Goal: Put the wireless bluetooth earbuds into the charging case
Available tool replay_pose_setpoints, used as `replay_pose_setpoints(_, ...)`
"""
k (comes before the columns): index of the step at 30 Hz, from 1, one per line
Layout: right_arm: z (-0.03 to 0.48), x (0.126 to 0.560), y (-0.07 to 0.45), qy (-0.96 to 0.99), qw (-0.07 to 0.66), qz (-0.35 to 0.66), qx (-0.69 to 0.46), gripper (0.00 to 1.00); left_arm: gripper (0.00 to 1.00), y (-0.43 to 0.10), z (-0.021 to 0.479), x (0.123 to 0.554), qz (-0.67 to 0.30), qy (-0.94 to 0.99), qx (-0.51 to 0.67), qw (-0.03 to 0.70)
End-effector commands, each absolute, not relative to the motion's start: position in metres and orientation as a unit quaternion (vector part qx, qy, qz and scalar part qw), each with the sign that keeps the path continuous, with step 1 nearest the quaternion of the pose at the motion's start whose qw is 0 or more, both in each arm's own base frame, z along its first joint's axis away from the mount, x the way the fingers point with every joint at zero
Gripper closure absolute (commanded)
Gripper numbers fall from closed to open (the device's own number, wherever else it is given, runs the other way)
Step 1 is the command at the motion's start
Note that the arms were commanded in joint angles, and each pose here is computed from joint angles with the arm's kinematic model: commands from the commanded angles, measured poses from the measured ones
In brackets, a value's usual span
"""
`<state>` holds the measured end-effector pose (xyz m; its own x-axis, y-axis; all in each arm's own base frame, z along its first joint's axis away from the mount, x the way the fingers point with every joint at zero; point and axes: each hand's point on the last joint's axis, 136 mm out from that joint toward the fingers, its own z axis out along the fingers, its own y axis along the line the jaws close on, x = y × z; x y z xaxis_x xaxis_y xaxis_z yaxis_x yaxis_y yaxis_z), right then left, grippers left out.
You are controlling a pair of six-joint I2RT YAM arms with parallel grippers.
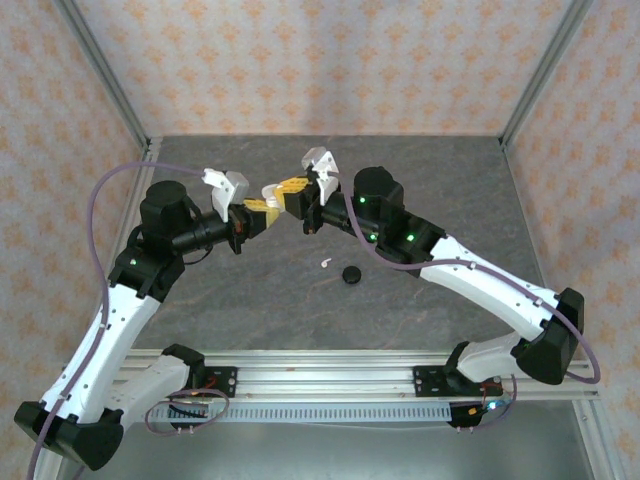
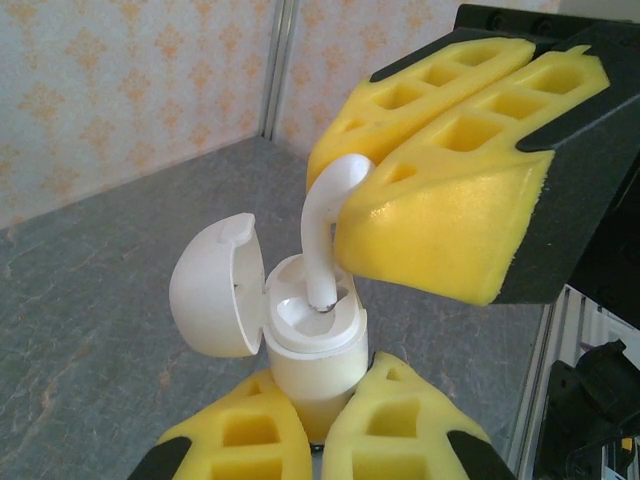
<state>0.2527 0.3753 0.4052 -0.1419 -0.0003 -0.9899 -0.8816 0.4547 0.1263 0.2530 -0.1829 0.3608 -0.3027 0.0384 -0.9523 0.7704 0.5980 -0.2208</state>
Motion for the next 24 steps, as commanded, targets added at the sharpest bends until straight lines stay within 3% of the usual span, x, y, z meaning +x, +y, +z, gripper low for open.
replay_pose_setpoints(1,0.423,0.242,0.372,0.628,0.569,0.394,-0.357,0.92,1.00,-0.185,0.381,0.240,-0.351,0.702,0.303,0.541)
replay_pose_setpoints(24,0.409,0.215,0.377,0.640,0.510,0.393,-0.419,0.90,1.00,-0.182,0.377,0.242,-0.344,0.708,0.293,0.543)
